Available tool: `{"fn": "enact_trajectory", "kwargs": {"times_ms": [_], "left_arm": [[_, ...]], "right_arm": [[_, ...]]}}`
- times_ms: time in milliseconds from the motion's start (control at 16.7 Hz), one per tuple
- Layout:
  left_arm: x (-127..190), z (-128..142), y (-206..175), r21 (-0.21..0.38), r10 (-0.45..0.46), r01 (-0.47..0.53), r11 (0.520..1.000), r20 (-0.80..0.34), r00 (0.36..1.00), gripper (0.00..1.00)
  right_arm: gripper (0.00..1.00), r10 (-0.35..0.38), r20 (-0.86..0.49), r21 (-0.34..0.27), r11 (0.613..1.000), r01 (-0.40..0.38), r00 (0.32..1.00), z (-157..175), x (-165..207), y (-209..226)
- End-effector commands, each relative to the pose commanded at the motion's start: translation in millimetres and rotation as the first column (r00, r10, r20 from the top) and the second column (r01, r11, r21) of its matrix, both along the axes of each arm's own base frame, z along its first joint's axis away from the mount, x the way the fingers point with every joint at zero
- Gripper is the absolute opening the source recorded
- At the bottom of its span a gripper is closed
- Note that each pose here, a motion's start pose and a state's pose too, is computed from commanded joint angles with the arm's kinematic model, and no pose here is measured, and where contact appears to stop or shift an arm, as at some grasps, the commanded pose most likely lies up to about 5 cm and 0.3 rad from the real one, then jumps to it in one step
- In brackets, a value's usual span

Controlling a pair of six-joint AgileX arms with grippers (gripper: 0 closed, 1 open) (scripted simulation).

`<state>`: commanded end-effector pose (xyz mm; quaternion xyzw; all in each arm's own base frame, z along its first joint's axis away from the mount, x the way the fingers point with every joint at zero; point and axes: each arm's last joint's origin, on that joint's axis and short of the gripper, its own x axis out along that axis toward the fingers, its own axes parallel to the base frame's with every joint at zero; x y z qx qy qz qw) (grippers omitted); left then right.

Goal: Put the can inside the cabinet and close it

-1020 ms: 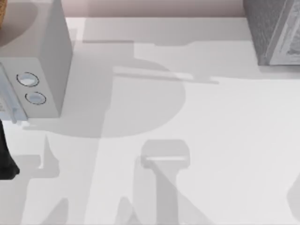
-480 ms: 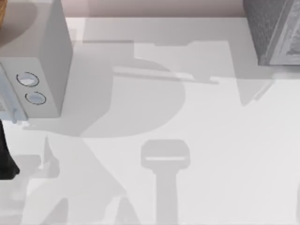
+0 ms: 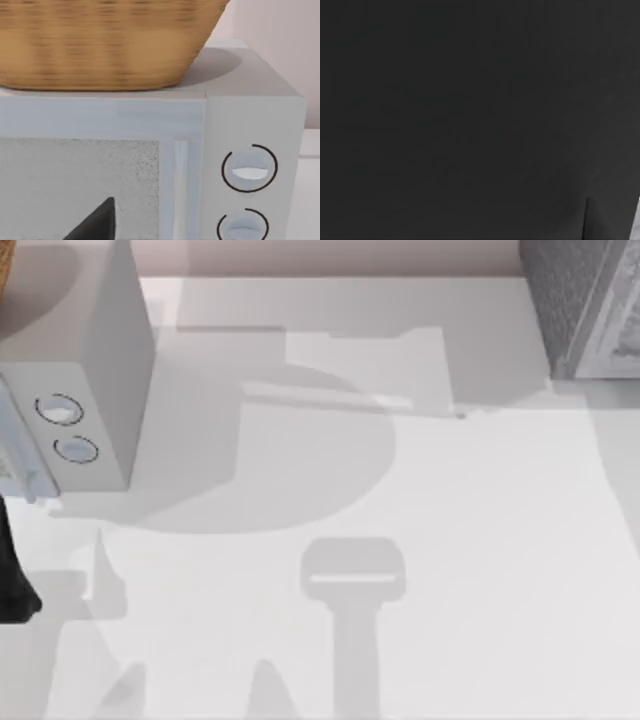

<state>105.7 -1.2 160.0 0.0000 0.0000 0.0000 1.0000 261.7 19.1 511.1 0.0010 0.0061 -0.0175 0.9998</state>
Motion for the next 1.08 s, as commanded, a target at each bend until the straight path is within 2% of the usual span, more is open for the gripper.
{"fn": "enact_trajectory", "kwargs": {"times_ms": [240, 420, 720, 780, 1080], "left_arm": [[0.0, 0.0, 0.0, 0.0, 0.0, 0.0, 1.0, 0.0, 1.0, 1.0], [0.0, 0.0, 0.0, 0.0, 0.0, 0.0, 1.0, 0.0, 1.0, 1.0], [0.0, 0.0, 0.0, 0.0, 0.0, 0.0, 1.0, 0.0, 1.0, 1.0], [0.0, 0.0, 0.0, 0.0, 0.0, 0.0, 1.0, 0.0, 1.0, 1.0], [0.0, 0.0, 0.0, 0.0, 0.0, 0.0, 1.0, 0.0, 1.0, 1.0]], "right_arm": [[1.0, 0.018, -0.004, -0.006, 1.0, -0.018, 1.0, -2.1, -15.9, 57.4], [1.0, 0.039, 0.001, -0.002, 0.999, -0.039, 0.999, -2.8, -29.9, 77.5], [1.0, 0.046, 0.005, 0.0, 0.999, -0.046, 0.999, -2.2, -33.0, 80.1], [1.0, 0.011, 0.024, -0.002, 1.0, -0.011, 1.0, 3.8, -39.4, 71.5], [1.0, 0.011, 0.026, -0.001, 1.0, -0.011, 1.0, 5.1, -26.2, 72.3]]}}
